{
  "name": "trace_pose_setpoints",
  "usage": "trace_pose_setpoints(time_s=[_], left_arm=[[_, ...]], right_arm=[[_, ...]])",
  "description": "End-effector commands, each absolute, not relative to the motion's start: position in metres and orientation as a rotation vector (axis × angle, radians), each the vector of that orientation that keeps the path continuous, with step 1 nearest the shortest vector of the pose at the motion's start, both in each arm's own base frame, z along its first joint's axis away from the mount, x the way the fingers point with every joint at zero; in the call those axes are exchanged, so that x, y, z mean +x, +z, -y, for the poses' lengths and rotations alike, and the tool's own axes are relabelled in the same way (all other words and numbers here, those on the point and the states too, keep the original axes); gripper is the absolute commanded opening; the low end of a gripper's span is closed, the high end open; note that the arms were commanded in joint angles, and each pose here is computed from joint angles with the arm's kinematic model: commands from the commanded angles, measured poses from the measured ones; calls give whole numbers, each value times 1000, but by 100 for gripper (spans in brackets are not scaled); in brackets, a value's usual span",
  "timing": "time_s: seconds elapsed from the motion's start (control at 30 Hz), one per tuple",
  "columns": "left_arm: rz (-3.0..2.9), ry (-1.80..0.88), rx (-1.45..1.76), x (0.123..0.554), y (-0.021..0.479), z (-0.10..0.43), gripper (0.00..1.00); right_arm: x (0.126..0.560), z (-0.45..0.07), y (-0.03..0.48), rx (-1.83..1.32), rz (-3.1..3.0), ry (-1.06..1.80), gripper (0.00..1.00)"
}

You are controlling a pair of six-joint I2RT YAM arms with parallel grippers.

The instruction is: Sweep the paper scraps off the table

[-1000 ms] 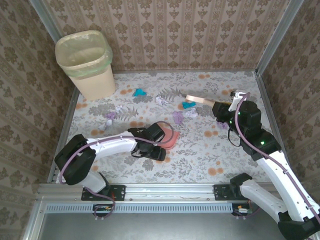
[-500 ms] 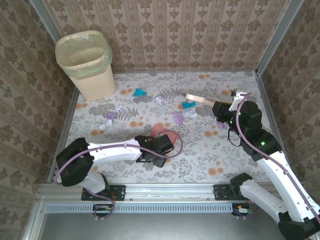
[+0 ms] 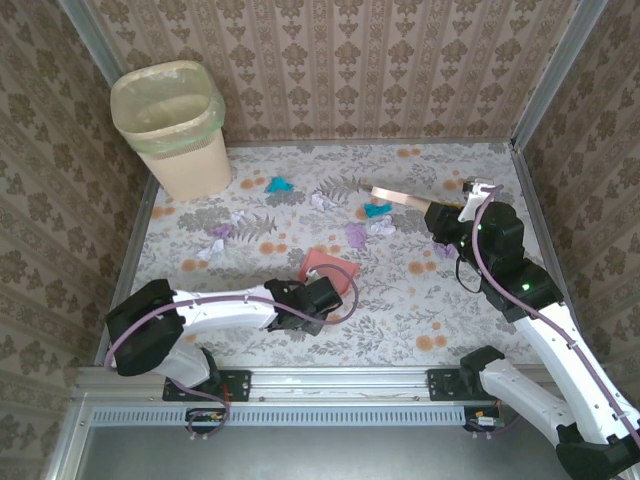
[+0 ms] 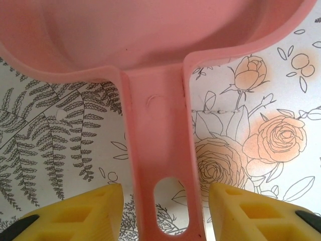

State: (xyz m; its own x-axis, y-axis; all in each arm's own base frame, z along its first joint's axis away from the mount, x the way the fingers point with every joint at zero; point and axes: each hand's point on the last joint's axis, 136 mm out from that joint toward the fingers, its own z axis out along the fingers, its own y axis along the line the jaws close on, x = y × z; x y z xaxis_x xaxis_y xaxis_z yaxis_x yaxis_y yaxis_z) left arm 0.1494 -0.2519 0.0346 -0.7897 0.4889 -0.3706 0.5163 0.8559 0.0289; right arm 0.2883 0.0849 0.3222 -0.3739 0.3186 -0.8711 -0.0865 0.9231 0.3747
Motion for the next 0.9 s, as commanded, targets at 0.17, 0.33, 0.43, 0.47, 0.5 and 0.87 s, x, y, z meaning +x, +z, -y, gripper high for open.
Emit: trace_pose_setpoints(time_s=[0.17, 0.33, 0.43, 0.47, 0.5, 0.87], left_arm=[[-2625, -109, 714, 155, 37, 254, 41], [-2619, -90, 717, 158, 38, 255, 29], [-2622, -72, 712, 158, 38, 254, 21], [-2622, -64, 705, 159, 39, 252, 19], [-2620, -50, 696, 160, 40, 251, 16], [-2622, -25, 720, 164, 73, 244, 0]], right_arm=[[288, -90, 340, 162, -1845, 483, 0], [288, -90, 338, 158, -1858, 476, 0], [289, -90, 337, 157, -1866, 473, 0], [289, -90, 336, 159, -1871, 470, 0], [289, -90, 335, 161, -1879, 468, 0], [284, -78, 335, 264, -1932, 432, 0]])
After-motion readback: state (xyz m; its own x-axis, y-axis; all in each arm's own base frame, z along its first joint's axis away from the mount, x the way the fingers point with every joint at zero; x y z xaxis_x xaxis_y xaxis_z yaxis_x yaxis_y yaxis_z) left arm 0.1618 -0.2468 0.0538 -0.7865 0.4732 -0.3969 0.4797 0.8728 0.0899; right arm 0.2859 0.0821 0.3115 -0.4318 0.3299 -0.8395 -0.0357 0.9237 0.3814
